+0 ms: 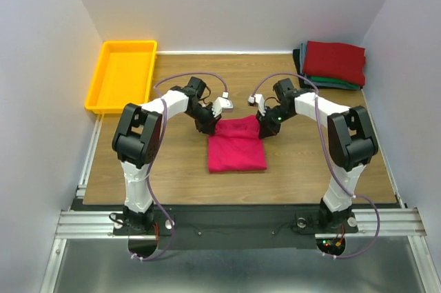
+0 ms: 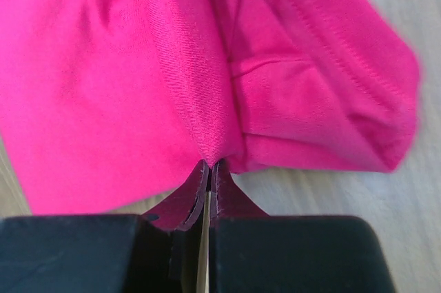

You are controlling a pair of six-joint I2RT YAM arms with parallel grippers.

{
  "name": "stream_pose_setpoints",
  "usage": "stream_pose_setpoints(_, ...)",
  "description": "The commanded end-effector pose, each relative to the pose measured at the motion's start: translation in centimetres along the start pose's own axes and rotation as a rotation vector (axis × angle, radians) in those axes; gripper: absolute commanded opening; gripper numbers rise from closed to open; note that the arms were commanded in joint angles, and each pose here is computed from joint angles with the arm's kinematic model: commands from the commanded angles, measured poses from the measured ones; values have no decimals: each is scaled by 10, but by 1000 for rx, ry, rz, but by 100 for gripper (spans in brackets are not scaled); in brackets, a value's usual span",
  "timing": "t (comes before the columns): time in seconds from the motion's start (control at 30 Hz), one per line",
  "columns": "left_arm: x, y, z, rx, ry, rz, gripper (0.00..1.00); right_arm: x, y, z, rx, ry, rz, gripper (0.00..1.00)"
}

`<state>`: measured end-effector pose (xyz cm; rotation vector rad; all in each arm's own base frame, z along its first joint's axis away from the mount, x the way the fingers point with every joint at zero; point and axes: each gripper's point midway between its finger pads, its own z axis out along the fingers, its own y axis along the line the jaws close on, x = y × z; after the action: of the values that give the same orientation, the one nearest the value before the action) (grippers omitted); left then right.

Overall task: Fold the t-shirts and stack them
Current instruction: Fold the tshirt

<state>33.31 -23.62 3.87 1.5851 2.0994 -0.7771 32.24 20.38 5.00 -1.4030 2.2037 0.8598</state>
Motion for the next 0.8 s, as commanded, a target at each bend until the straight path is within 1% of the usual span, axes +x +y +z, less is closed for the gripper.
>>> stream_pose_setpoints(0.0,-13,-3,-12,-18,-23,6,3,1,11,2,-30,-35,15,1)
stream_pose_setpoints(0.03,-2,-14,-11,10,-6,2,3,6,20,1,-44,-35,37,1)
stream_pose_setpoints(0.1,-2,-34,-19,52,-18,24,3,11,32,-2,-58,-39,52,1)
stream_pose_setpoints(0.13,12,-51,-19,91,4,2,3,10,40,-3,-71,-47,52,1)
stream_pose_setpoints(0.17,7,-63,-26,97,-15,27,3,13,53,-8,-79,-55,60,1)
stream_pose_setpoints(0.23,11,-85,-34,118,-29,39,4,12,73,-10,-112,-67,98,1)
stream_pose_setpoints(0.27,8,-92,-38,131,-54,28,6,9,84,-17,-118,-83,106,3)
stream_pose_setpoints(0.3,6,-97,-41,134,-67,30,7,8,91,-19,-128,-91,122,8)
stream_pose_setpoints(0.33,5,-101,-44,136,-74,34,15,3,96,-24,-133,-105,137,15)
stream_pose_setpoints(0.37,-1,-102,-51,120,-88,40,20,1,99,-29,-122,-102,186,32)
stream_pose_setpoints(0.4,-3,-100,-55,98,-87,34,29,-10,96,-38,-87,-118,184,40)
stream_pose_setpoints(0.47,-17,-98,-69,55,-110,80,40,-17,90,-50,-30,-111,203,53)
stream_pose_setpoints(0.5,-22,-95,-74,31,-118,96,46,-24,87,-56,-12,-124,192,56)
stream_pose_setpoints(0.53,-31,-93,-80,6,-136,120,50,-40,81,-64,16,-151,165,57)
stream_pose_setpoints(0.57,-40,-91,-85,-20,-163,148,54,-47,74,-67,32,-161,161,60)
stream_pose_setpoints(0.6,-45,-90,-85,-27,-172,163,57,-54,70,-69,36,-170,158,60)
stream_pose_setpoints(0.67,-55,-92,-77,-24,-165,201,57,-74,53,-63,16,-186,167,57)
stream_pose_setpoints(0.77,-63,-94,-63,-18,-162,225,59,-94,34,-46,-53,-203,205,47)
